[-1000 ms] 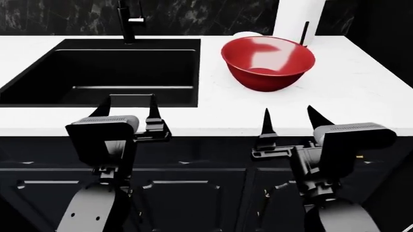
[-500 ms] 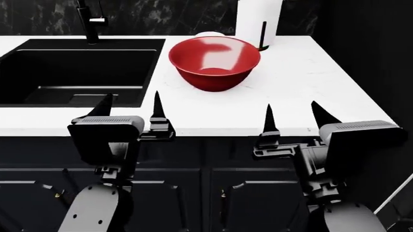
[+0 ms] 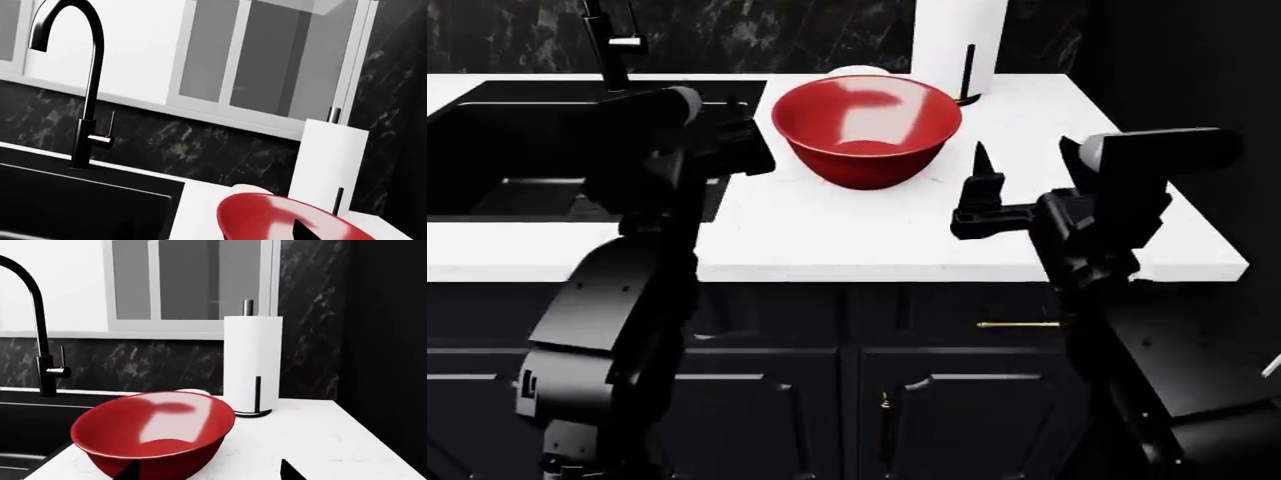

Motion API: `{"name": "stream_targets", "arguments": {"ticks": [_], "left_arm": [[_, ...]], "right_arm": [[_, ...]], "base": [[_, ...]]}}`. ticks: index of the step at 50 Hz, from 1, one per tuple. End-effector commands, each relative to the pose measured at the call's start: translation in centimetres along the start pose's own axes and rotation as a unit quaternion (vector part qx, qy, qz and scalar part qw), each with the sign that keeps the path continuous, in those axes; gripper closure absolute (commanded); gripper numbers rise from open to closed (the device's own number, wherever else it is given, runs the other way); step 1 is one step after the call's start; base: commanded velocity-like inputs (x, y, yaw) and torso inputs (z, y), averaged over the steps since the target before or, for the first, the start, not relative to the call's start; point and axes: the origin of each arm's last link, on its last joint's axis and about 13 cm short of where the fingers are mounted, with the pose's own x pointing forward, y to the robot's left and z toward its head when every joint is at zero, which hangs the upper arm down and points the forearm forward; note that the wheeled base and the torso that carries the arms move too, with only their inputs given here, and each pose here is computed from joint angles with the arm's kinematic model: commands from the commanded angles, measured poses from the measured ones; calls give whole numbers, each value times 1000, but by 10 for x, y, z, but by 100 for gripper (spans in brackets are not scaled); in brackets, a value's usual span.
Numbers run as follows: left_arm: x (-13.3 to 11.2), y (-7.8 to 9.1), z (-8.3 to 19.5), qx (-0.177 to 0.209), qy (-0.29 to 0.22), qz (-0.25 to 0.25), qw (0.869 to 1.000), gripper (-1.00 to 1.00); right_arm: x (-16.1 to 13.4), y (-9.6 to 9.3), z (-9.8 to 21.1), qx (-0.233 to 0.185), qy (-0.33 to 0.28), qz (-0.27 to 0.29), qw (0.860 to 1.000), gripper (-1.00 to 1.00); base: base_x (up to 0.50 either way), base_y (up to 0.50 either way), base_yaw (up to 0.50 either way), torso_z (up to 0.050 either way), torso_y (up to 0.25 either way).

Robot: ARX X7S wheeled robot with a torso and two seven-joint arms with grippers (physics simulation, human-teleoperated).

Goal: Stack the bowls in the sink.

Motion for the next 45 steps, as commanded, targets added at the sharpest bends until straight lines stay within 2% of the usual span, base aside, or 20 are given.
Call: {"name": "stream_targets", "arguments": {"ticks": [1, 7, 18, 21, 30, 33, 36, 39, 42, 44, 45], "left_arm": [[59, 1, 33, -18, 31, 29, 999, -100], [73, 5, 41, -34, 39, 41, 998, -100], [75, 9, 50, -41, 33, 49, 997, -100], [77, 10, 52, -37, 34, 48, 998, -100], [82, 12, 53, -28, 46, 35, 998, -100], [81, 12, 55, -37, 60, 13, 997, -100], [79, 11, 59, -33, 72, -15, 997, -100], [78, 11, 64, -23, 81, -42, 996, -100], [76, 11, 73, -13, 94, -70, 993, -100], [76, 12, 77, -13, 106, -85, 991, -100], [77, 13, 79, -12, 113, -90, 989, -100]], "right_arm": [[56, -16, 40, 5, 18, -2, 1000, -100], [64, -14, 61, -9, 2, 4, 1000, -100], [54, -9, 83, -24, -19, 14, 999, -100], [52, -8, 90, -30, -16, 31, 999, -100], [45, -7, 111, -108, 30, 60, 992, -100], [39, -3, 111, -115, 77, 122, 983, -100], [30, -1, 111, -132, 131, 160, 969, -100], [19, -6, 110, -141, 180, 175, 958, -100], [4, -14, 116, -162, 216, 154, 950, -100], [-12, -11, 120, -163, 240, 200, 936, -100], [-17, -11, 122, -168, 247, 203, 932, -100]], "base": [[0, 0, 0, 0, 0], [311, 0, 0, 0, 0], [500, 0, 0, 0, 0], [500, 0, 0, 0, 0], [500, 0, 0, 0, 0], [500, 0, 0, 0, 0], [500, 0, 0, 0, 5], [500, 0, 0, 0, 0], [500, 0, 0, 0, 0], [500, 0, 0, 0, 0], [500, 0, 0, 0, 0]]}}
